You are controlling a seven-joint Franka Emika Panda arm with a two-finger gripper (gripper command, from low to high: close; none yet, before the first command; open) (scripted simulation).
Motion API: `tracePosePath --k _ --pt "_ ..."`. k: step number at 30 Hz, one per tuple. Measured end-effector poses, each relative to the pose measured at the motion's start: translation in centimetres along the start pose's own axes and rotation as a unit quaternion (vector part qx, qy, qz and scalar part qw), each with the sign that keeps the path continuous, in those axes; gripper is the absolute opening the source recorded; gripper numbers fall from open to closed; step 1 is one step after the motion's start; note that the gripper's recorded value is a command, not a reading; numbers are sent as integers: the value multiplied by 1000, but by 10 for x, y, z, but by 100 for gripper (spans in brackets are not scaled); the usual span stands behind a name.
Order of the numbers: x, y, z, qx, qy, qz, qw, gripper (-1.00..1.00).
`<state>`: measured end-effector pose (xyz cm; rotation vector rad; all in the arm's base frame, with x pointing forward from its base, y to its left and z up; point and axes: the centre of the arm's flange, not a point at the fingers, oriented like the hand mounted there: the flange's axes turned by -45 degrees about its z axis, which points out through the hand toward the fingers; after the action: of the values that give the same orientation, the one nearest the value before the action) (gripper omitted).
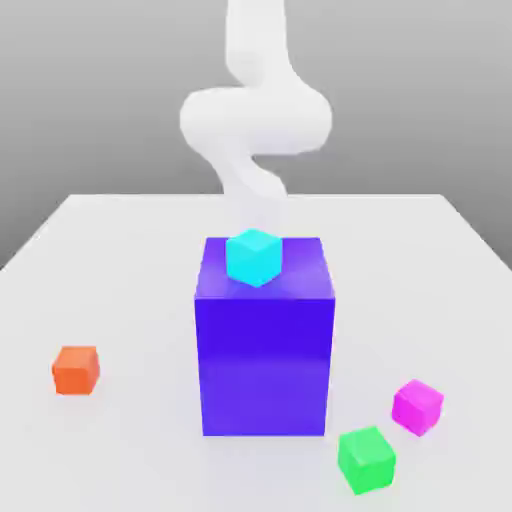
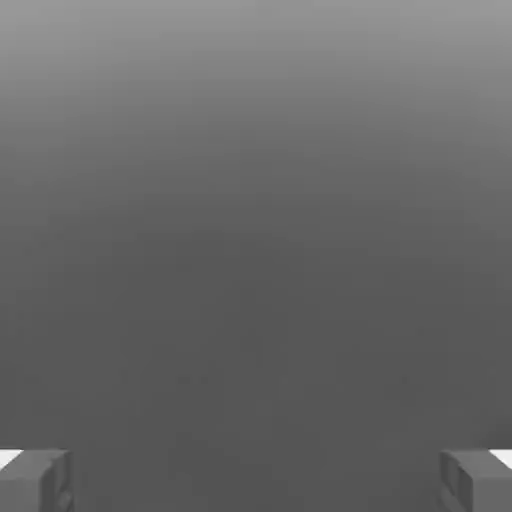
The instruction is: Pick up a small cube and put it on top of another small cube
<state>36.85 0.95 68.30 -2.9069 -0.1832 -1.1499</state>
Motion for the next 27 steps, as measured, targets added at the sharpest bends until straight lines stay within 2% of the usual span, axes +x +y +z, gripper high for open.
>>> tracePosePath --k 6,13,20,27 --pt "-14 -31 85 66 -49 -147 986 0" --pt "-50 -80 173 139 -92 -311 936 0" --pt "-106 -134 245 204 -122 -467 852 0" --pt "-177 -182 299 259 -142 -608 737 0"
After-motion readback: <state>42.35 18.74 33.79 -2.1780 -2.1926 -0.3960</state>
